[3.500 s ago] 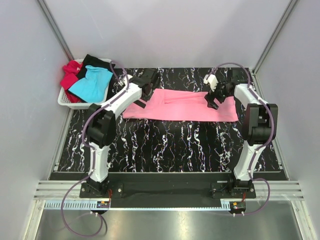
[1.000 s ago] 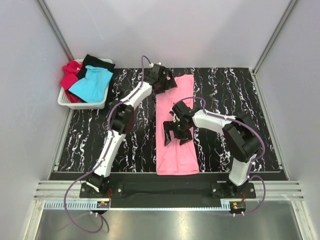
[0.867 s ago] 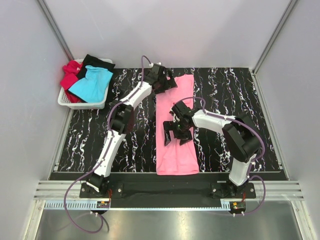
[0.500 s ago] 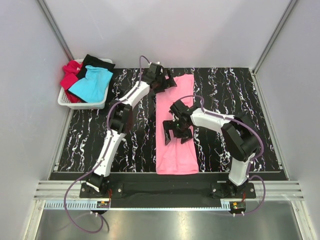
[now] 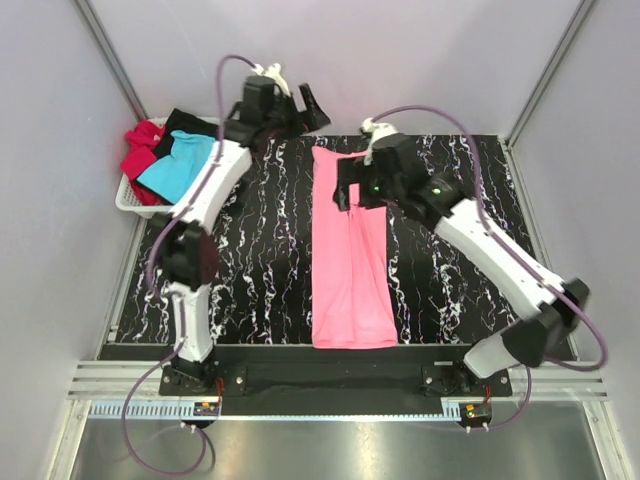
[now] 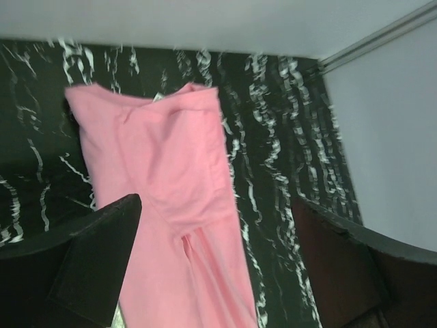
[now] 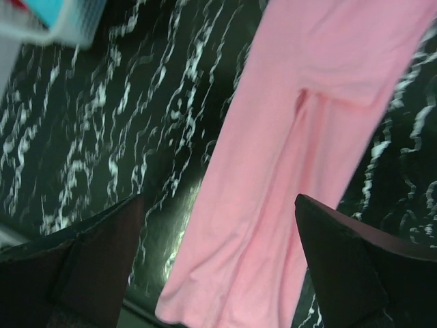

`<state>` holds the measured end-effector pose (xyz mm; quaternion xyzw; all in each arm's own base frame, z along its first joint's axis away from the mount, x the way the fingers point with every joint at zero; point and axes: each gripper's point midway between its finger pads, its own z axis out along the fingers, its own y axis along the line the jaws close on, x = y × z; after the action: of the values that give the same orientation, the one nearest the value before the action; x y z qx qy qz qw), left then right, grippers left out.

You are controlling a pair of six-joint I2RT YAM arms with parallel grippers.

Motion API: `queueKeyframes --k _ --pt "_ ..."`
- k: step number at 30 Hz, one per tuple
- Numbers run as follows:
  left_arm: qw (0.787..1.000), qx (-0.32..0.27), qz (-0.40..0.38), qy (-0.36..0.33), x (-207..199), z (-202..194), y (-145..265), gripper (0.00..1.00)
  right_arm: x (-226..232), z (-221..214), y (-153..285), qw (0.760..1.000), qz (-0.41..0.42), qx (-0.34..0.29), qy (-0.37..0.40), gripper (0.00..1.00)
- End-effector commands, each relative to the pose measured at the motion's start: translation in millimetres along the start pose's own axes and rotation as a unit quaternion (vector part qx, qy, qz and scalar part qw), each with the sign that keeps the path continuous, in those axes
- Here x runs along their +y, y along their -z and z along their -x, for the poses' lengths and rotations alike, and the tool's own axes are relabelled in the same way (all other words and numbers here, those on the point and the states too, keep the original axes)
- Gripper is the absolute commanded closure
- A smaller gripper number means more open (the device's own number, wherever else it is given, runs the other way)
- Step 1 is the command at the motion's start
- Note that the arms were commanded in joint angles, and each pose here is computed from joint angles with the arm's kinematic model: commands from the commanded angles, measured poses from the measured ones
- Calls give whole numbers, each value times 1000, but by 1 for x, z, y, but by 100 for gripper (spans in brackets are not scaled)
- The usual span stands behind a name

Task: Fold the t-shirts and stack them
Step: Fold the tshirt

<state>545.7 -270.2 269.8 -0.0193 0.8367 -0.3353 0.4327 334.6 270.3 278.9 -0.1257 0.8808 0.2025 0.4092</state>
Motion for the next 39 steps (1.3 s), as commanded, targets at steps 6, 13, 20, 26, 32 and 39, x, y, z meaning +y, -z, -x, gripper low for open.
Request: queueKeyframes --k 6,13,20,26,32,39 --pt "998 53 9 -8 -1 -55 108 1 -103 5 24 986 -93 -62 -126 0" --pt "993 94 42 51 29 -103 79 4 -149 16 -58 990 -73 -9 -117 2" --pt "986 118 21 118 44 -118 -1 25 -177 55 -159 988 -36 -29 -149 27" --pt "981 129 30 139 72 -130 -58 22 -207 35 -217 980 2 7 -199 1" --pt "977 126 38 166 90 -142 -87 21 -210 -6 -252 972 23 55 -226 0" --pt "973 129 46 187 107 -157 -109 20 -219 -29 -273 970 21 75 -230 0"
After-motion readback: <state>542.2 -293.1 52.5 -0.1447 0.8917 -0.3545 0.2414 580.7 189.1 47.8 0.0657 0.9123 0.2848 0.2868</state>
